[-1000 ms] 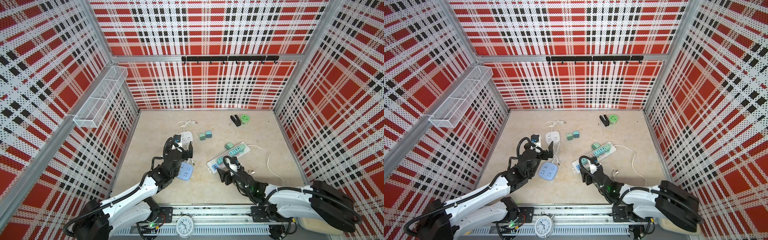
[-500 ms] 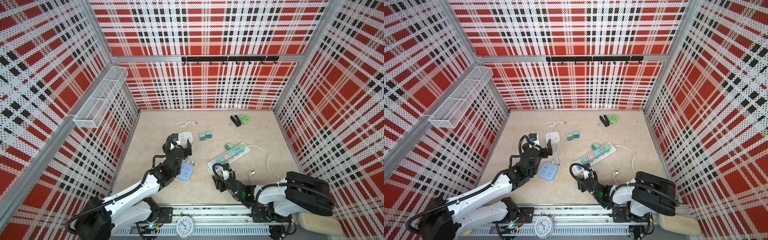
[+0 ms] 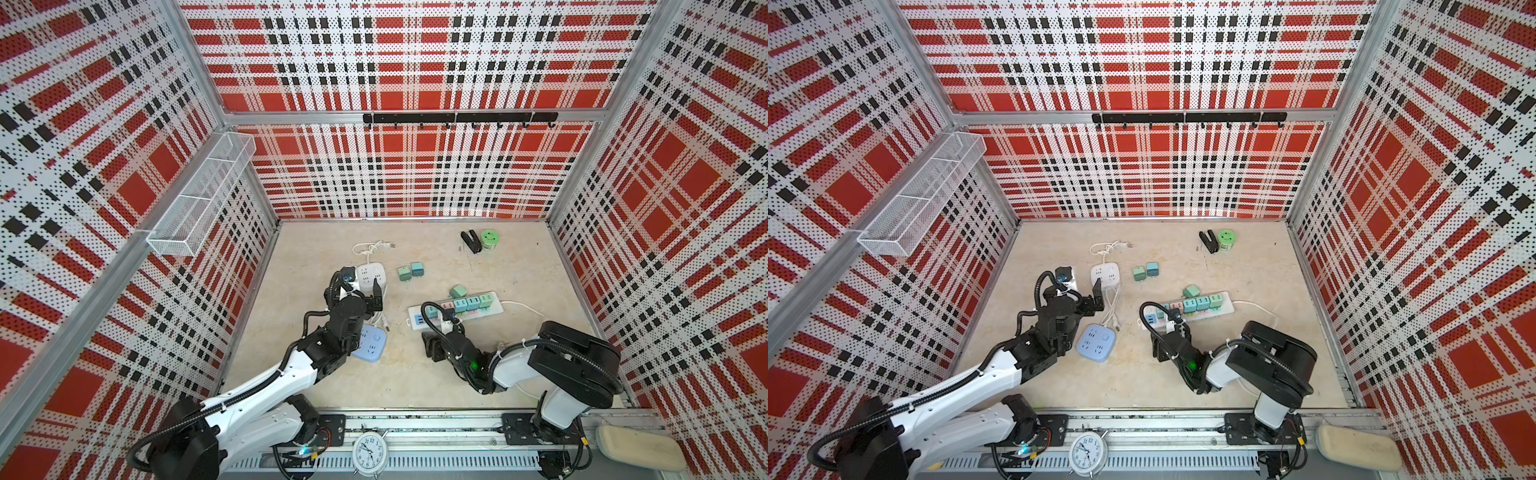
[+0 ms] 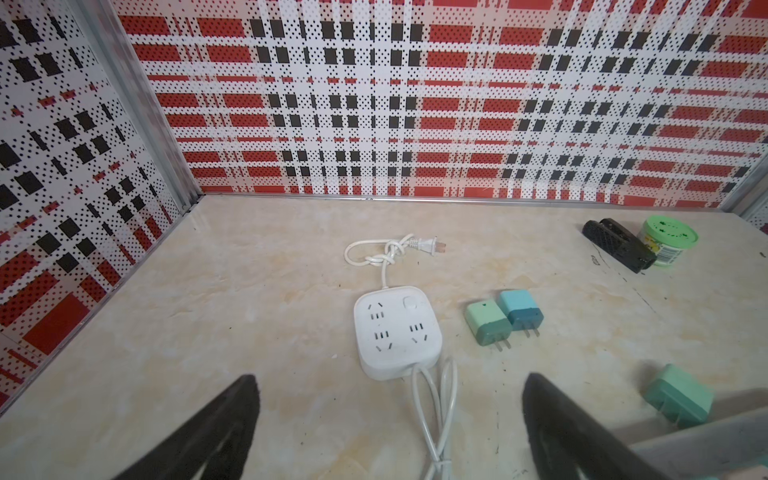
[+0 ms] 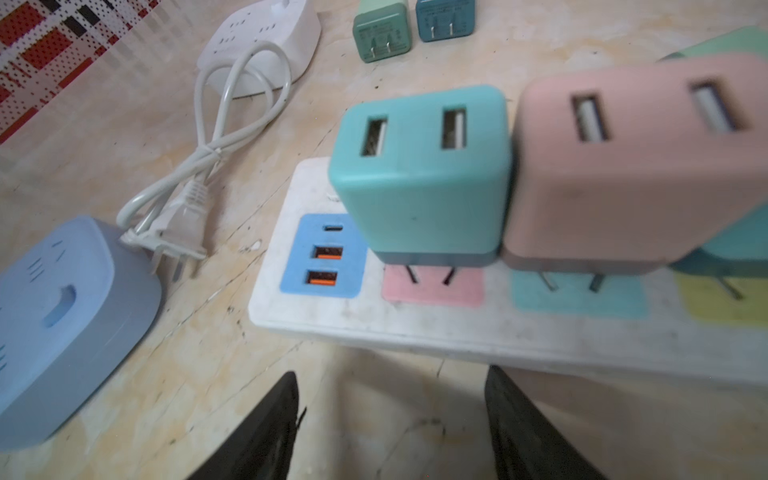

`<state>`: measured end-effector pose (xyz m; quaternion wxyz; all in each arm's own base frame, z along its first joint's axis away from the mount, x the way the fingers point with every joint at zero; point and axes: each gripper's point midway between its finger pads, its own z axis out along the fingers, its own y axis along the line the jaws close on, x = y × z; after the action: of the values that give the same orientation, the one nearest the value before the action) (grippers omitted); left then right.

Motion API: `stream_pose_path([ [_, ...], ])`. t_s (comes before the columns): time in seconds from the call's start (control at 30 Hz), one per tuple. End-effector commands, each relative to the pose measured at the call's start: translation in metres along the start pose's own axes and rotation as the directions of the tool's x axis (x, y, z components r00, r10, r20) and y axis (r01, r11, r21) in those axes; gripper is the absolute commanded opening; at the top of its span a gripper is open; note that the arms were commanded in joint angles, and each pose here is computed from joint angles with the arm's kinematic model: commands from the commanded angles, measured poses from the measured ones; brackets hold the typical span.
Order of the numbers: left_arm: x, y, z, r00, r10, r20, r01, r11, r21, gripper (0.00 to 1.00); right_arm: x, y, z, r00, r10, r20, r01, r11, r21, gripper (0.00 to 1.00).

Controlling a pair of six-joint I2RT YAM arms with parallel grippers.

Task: Insert the plug

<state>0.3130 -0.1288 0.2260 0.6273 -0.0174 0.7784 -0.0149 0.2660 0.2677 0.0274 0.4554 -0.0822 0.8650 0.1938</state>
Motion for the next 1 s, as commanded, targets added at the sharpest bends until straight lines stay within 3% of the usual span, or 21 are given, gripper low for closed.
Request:
stream_pose_path([
  [0.0,-0.011,0.002,-0.002,0.999,-0.046,0.022,0.046,0.999,-0.002,0.99,-0.012,0.001,0.013,1.0,0.011,0.011,-0.011,1.0,-0.015,0.72],
  [0.33,-0.011,0.002,-0.003,0.999,-0.047,0.021,0.047,0.999,0.002,0.99,-0.046,-0.058,0.015,0.993,0.079,0.082,-0.086,0.993,0.086,0.71],
  [0.5,-0.009,0.004,0.0,0.998,-0.061,0.015,0.062,0.998,-0.014,0.99,-0.06,-0.054,-0.003,0.993,0.052,0.104,-0.061,0.995,0.078,0.67],
  [0.57,-0.005,0.01,0.004,0.992,-0.122,-0.035,0.121,0.992,-0.033,0.99,-0.062,-0.046,-0.013,0.993,0.032,0.114,-0.04,0.997,0.073,0.67],
  [0.67,0.01,0.038,0.006,0.931,-0.318,-0.179,0.294,0.944,-0.148,0.99,-0.062,-0.026,-0.029,0.992,-0.012,0.127,0.005,0.998,0.058,0.67],
  [0.77,0.039,0.059,-0.002,0.805,-0.512,-0.301,0.44,0.854,-0.278,0.99,-0.056,0.001,-0.041,0.989,-0.061,0.131,0.058,0.998,0.024,0.68],
  [0.87,0.071,0.056,-0.008,0.757,-0.508,-0.412,0.431,0.861,-0.27,0.99,-0.049,0.033,-0.042,0.99,-0.083,0.114,0.09,0.994,-0.06,0.68],
  [0.97,0.093,0.04,-0.013,0.767,-0.379,-0.517,0.363,0.922,-0.137,0.99,-0.041,0.074,-0.041,0.99,-0.108,0.09,0.122,0.978,-0.17,0.68],
])
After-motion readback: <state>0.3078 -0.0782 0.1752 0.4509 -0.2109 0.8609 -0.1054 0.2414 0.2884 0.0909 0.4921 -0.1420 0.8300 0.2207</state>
